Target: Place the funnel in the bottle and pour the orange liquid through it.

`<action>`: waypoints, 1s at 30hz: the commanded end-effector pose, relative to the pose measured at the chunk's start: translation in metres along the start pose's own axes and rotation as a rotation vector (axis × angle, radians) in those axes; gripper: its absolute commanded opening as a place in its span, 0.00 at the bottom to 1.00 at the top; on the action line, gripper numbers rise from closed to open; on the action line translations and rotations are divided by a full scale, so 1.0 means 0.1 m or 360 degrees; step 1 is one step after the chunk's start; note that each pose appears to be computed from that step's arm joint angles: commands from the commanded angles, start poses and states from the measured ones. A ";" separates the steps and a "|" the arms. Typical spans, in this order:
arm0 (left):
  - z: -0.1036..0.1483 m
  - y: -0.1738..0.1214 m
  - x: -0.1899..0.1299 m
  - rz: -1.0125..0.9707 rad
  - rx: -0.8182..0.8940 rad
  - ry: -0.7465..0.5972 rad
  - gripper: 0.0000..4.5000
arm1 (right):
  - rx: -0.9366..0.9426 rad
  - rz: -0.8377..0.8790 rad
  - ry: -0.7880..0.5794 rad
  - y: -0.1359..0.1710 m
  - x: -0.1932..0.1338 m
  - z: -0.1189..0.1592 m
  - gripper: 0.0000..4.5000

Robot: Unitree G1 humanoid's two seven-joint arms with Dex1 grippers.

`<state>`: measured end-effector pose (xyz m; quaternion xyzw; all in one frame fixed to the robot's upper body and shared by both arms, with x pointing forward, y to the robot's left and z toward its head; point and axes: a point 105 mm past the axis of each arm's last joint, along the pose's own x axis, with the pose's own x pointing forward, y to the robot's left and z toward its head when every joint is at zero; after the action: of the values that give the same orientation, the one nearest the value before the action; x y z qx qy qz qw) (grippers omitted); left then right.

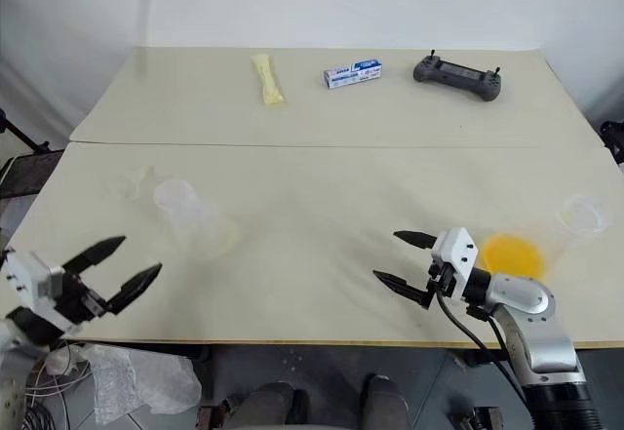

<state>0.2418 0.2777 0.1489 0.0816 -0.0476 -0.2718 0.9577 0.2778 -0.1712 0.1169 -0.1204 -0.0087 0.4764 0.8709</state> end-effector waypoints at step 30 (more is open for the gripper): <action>0.32 0.05 0.81 -0.0489 0.0068 -0.0239 0.51 | -0.0079 -0.0119 -0.0097 0.09 -0.08 0.23 1.00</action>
<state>0.3080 0.2384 0.1743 0.0736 -0.0998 -0.4091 0.9040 0.2631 -0.1686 0.1227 -0.1234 -0.0230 0.4511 0.8836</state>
